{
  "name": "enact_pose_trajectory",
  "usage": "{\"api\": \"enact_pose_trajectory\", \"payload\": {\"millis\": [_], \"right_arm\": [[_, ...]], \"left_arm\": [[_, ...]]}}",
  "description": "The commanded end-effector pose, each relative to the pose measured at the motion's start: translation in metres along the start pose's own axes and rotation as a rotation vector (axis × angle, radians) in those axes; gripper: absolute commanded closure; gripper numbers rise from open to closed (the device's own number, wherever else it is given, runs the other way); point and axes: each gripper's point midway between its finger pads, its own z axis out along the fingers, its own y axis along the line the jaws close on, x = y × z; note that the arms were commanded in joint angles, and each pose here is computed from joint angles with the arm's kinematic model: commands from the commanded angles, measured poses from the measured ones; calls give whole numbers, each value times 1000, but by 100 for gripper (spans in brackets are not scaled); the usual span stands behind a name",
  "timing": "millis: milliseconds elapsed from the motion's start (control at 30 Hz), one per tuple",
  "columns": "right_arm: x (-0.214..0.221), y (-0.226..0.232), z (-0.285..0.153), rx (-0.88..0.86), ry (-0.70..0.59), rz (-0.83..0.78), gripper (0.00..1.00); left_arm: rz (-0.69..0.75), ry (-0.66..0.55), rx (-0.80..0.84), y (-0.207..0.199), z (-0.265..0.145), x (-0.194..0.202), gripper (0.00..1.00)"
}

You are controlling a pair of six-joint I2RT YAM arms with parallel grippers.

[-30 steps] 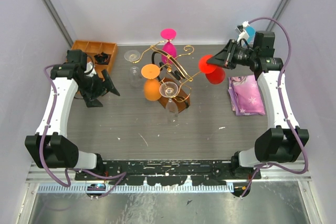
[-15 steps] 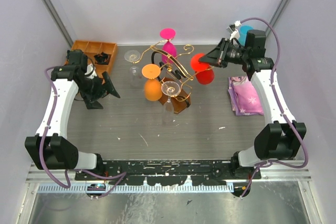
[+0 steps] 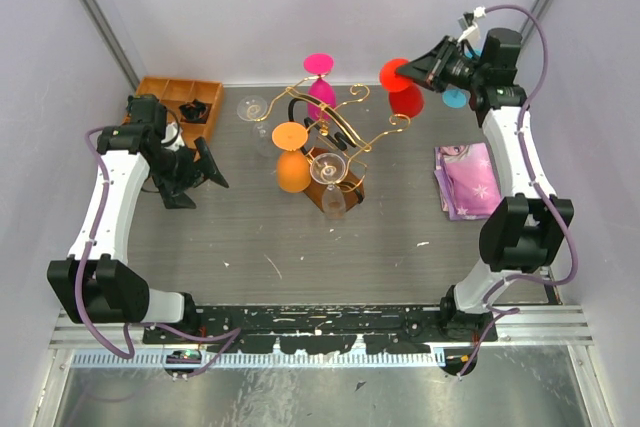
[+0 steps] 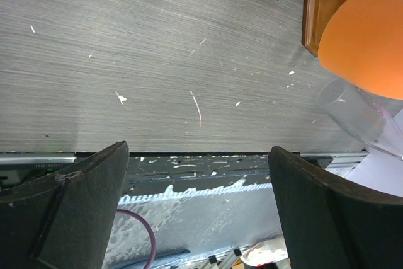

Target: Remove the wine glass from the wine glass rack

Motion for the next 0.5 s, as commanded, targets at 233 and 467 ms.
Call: {"api": "enact_pose_trajectory", "payload": {"millis": [233, 467], "right_arm": [[-91, -58, 20, 251, -195, -356, 99], [-92, -76, 66, 388, -139, -624, 99]], "left_arm": [[11, 10, 21, -4, -2, 1, 1], [17, -3, 9, -3, -1, -3, 1]]}}
